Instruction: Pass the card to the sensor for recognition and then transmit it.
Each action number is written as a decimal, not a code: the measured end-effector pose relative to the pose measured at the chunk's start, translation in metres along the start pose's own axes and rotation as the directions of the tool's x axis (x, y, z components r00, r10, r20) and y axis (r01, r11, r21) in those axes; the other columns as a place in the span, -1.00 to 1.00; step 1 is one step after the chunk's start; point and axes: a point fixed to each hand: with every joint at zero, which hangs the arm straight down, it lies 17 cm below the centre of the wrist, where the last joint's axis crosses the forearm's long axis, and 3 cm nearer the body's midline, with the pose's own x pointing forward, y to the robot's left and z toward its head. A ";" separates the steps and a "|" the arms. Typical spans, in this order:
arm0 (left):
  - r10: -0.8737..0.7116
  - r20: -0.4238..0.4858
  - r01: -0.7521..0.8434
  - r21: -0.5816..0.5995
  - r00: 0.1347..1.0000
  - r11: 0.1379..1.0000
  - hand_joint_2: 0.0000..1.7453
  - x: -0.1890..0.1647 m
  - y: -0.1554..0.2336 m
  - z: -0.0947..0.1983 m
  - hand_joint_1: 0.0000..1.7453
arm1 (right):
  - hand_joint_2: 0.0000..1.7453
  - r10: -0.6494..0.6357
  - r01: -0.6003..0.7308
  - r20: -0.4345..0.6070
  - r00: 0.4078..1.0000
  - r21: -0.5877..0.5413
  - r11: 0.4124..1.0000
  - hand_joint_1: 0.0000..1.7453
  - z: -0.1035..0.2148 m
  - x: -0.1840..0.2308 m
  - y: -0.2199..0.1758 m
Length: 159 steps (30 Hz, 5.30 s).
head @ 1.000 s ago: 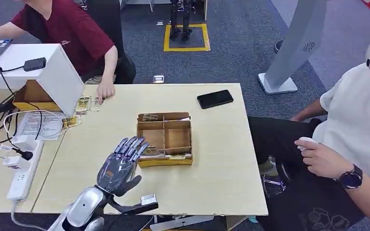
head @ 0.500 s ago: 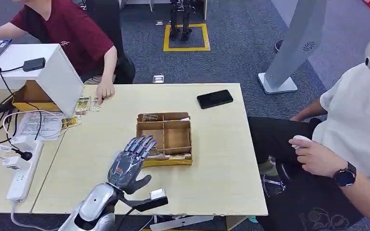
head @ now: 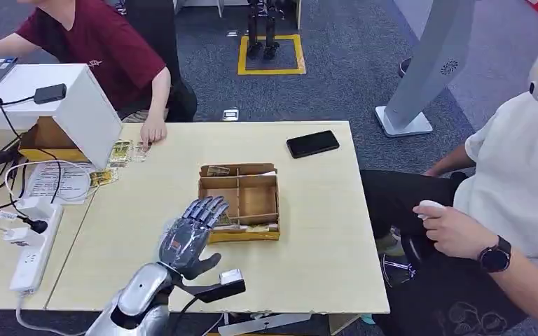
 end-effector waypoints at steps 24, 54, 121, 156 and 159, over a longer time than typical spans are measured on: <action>0.026 -0.077 -0.033 -0.085 0.997 0.996 1.00 -0.042 -0.017 0.005 -1.00 | 1.00 0.020 -0.020 0.008 1.000 0.006 1.000 -1.00 0.000 0.002 0.001; 0.104 -0.056 -0.106 -0.041 0.993 0.994 1.00 -0.031 0.000 -0.015 -1.00 | 1.00 0.025 -0.025 0.010 1.000 0.012 1.000 -1.00 0.000 0.003 0.002; 0.150 -0.120 -0.159 -0.068 0.981 0.985 1.00 -0.041 -0.014 -0.033 -1.00 | 1.00 0.066 -0.067 0.027 0.997 0.024 0.997 -1.00 0.001 0.011 0.007; 0.181 -0.109 -0.188 -0.061 0.977 0.980 1.00 -0.034 -0.007 -0.047 -1.00 | 1.00 0.068 -0.069 0.030 0.997 0.024 0.997 -1.00 0.001 0.012 0.007; 0.189 -0.107 -0.195 -0.058 0.976 0.979 1.00 -0.029 -0.007 -0.051 -1.00 | 1.00 0.069 -0.069 0.031 0.997 0.024 0.997 -1.00 0.000 0.012 0.007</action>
